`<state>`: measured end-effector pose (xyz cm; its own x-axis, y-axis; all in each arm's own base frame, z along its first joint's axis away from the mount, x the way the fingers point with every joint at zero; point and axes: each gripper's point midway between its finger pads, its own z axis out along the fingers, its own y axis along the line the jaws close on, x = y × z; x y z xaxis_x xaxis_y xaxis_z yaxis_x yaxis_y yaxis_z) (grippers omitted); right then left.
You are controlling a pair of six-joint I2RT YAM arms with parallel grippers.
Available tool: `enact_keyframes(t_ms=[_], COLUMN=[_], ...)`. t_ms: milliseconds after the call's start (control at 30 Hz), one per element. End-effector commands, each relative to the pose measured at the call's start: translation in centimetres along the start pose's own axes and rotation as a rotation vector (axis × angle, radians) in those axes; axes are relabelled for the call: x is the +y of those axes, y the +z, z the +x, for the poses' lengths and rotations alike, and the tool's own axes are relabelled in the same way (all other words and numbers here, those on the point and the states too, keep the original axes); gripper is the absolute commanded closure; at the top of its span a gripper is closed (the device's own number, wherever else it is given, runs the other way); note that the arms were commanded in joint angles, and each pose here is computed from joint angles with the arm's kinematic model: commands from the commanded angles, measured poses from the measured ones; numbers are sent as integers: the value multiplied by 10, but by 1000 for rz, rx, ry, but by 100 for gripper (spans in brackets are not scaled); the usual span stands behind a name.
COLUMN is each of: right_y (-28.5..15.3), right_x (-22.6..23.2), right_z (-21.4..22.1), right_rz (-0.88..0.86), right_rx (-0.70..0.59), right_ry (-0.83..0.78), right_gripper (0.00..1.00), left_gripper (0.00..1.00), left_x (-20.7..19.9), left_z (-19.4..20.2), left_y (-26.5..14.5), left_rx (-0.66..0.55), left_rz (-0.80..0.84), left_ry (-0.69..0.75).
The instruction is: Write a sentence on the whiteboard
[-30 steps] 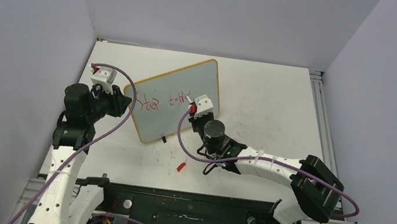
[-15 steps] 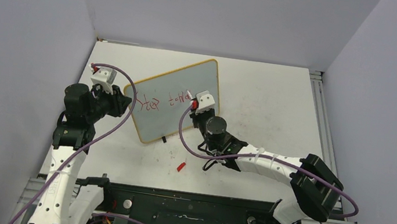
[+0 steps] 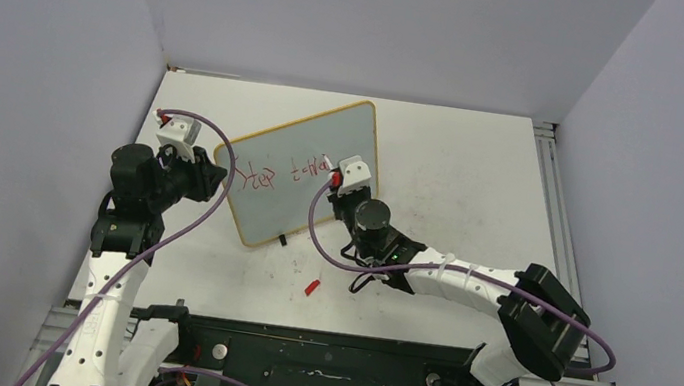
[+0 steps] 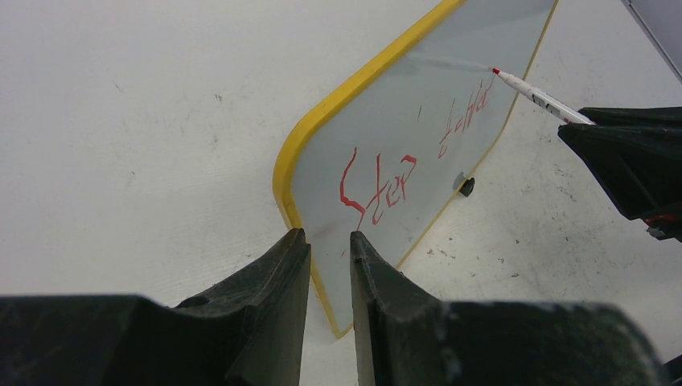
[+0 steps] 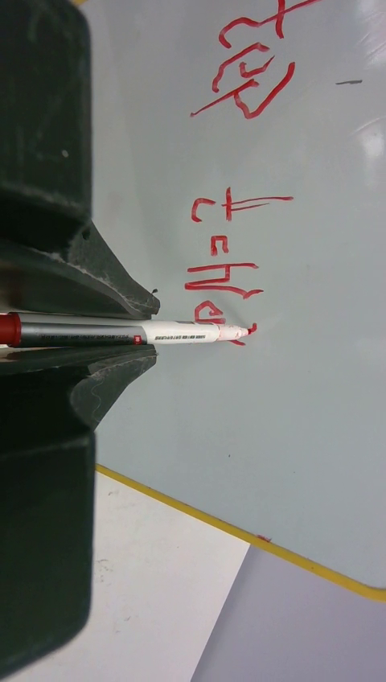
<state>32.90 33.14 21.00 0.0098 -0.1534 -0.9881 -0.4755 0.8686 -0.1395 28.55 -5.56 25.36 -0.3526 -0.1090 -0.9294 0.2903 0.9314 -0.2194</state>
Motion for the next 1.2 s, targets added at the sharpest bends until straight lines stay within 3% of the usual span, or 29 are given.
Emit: enact_keyframes(t_ms=[0, 767, 1167], right_y=[7, -4, -1], right_x=[-7, -8, -7], right_z=[-18, 18, 2], right_rz=[34, 27, 24], right_rx=[-45, 35, 3], right_ry=[45, 39, 52], right_gripper=[95, 95, 95], left_gripper=[77, 77, 77], left_x=[-3, -4, -3], left_z=[-10, -10, -10], left_y=[-2, -2, -2], left_rx=[-36, -35, -36], left_rz=[9, 12, 10], left_ry=[16, 16, 16])
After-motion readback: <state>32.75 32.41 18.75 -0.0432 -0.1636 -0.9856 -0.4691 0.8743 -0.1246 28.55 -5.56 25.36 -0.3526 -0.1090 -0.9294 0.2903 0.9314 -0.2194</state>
